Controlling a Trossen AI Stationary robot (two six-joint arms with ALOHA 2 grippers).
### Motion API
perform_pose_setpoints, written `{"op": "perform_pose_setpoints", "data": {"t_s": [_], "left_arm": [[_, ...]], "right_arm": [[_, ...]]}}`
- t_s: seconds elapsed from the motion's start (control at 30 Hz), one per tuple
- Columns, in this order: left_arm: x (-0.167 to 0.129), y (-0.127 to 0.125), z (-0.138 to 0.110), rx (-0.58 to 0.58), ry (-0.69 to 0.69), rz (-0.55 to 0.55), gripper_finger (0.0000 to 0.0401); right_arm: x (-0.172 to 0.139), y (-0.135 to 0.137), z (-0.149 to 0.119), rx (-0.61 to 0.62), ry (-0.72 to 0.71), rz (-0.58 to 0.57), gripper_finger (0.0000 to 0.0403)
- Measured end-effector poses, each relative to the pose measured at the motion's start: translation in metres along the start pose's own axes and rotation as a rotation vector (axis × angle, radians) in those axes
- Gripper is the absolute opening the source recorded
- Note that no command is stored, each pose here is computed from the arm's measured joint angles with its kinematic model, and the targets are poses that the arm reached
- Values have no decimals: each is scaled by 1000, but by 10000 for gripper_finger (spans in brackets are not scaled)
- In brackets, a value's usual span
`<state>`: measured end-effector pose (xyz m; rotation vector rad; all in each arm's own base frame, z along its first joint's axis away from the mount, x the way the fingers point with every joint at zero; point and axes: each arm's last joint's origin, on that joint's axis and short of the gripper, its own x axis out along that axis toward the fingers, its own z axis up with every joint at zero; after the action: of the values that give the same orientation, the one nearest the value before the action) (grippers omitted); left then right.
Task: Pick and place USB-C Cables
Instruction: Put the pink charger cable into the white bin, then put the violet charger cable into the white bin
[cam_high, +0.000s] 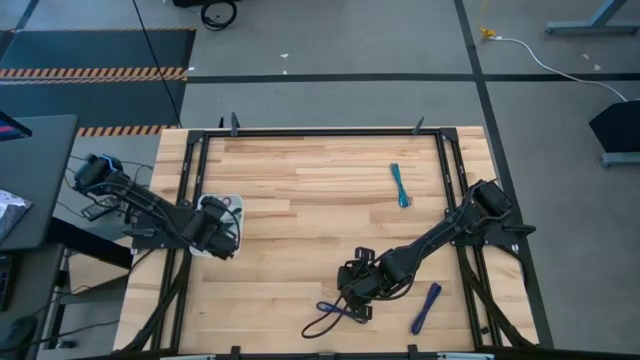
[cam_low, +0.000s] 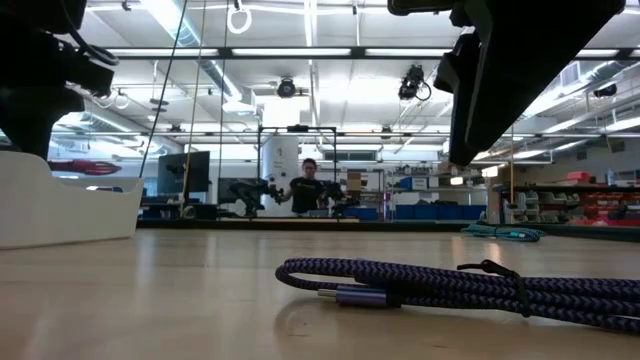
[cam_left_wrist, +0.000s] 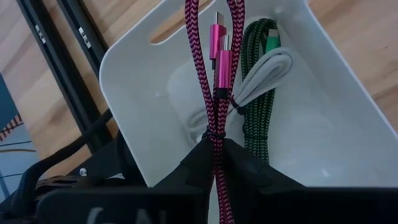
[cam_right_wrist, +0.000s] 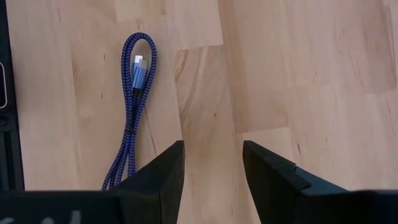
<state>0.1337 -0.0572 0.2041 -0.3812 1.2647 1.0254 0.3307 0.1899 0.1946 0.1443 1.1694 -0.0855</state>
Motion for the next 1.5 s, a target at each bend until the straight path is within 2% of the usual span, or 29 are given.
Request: {"op": "perform_pose_setpoints", "data": {"t_s": [0.3,0.53,0.7,0.87,1.07,1.13,1.23,1.5], "left_arm": [[0,-1,0,16,2,-13,121],[0,-6,1,136,-9,-58,173],[-14,-12,9,206,-104,-114,180],[-46,-21,25,242,-263,-219,181],[-79,-44,37,302,-466,-464,181],[-87,-53,37,324,-510,-558,181],[-95,-59,36,339,-556,-643,181],[-101,-65,22,389,-573,-693,181]], "right_arm": [[0,0,0,-6,-9,-12,168],[0,0,0,-7,-9,-12,168],[0,1,3,-2,-47,-3,168],[-1,8,3,-53,-52,54,168],[8,19,-2,-72,-60,75,168],[13,25,-5,-55,-57,101,169],[20,28,-10,-4,-27,97,168],[29,38,-21,47,-6,91,168]]}}
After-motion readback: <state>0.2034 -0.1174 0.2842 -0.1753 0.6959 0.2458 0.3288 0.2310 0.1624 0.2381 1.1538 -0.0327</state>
